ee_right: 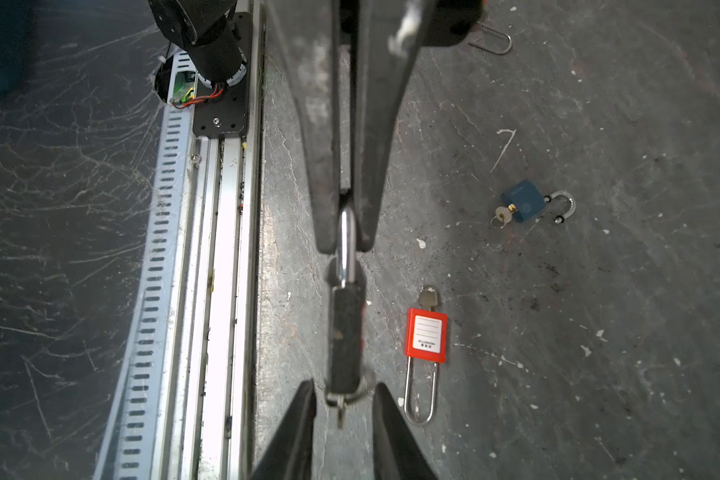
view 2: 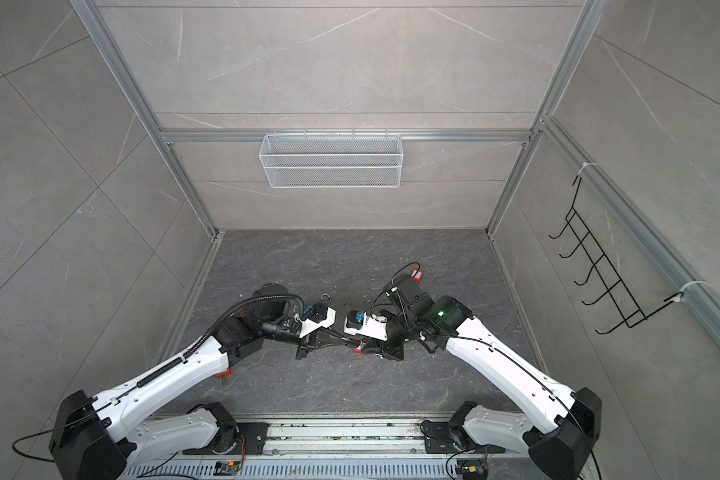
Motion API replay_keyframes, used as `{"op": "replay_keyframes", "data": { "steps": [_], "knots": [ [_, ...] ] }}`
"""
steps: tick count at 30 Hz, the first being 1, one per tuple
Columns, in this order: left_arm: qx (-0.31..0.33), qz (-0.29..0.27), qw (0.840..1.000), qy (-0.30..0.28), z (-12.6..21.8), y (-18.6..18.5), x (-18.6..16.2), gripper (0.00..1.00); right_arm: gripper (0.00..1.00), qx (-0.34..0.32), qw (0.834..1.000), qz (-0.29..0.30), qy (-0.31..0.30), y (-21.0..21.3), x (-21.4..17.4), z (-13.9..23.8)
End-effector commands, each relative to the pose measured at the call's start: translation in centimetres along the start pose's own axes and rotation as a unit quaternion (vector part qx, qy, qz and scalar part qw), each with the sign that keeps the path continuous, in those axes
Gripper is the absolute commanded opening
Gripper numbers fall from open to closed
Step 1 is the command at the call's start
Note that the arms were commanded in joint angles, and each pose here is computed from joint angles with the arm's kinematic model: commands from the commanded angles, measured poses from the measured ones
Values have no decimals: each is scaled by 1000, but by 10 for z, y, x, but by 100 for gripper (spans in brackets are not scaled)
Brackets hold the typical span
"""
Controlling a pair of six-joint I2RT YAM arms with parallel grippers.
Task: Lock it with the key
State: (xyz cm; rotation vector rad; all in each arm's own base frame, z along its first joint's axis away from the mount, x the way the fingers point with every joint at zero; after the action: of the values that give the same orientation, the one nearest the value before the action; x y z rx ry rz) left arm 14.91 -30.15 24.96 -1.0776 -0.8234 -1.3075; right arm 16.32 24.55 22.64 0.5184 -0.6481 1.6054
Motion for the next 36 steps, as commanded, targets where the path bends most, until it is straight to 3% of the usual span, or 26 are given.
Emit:
{"op": "replay_keyframes", "data": {
  "steps": [1, 5, 14, 30, 36],
  "knots": [
    [-18, -44, 999, -22, 4, -7, 23, 0, 29, -17, 1000, 14, 5, -3, 2, 6],
    [-19, -41, 999, -22, 4, -7, 22, 0, 29, -47, 998, 32, 4, -6, 3, 15],
    [-19, -39, 999, -19, 3, -6, 20, 0, 28, -21, 999, 28, -15, 1, 14, 13],
    [-14, -42, 999, -6, 3, -4, 15, 0, 1, -19, 1000, 19, 1, 0, 5, 8],
    [-9, -50, 999, 5, 4, -3, 14, 0, 0, -30, 999, 11, 19, 0, -6, 6]
  ]
}}
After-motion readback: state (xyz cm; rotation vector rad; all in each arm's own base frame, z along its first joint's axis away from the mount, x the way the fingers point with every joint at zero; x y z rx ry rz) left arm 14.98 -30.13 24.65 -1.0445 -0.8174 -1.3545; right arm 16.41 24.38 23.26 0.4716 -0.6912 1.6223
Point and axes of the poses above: each gripper's point midway between its finger pads, its own z axis back along the fingers, its own y axis along the line the jaws close on, x = y × z, the point moved 1 cm from there along z, back along the fingers, and after that the axes turned 9 degrees about z, right-handed, at the moved point
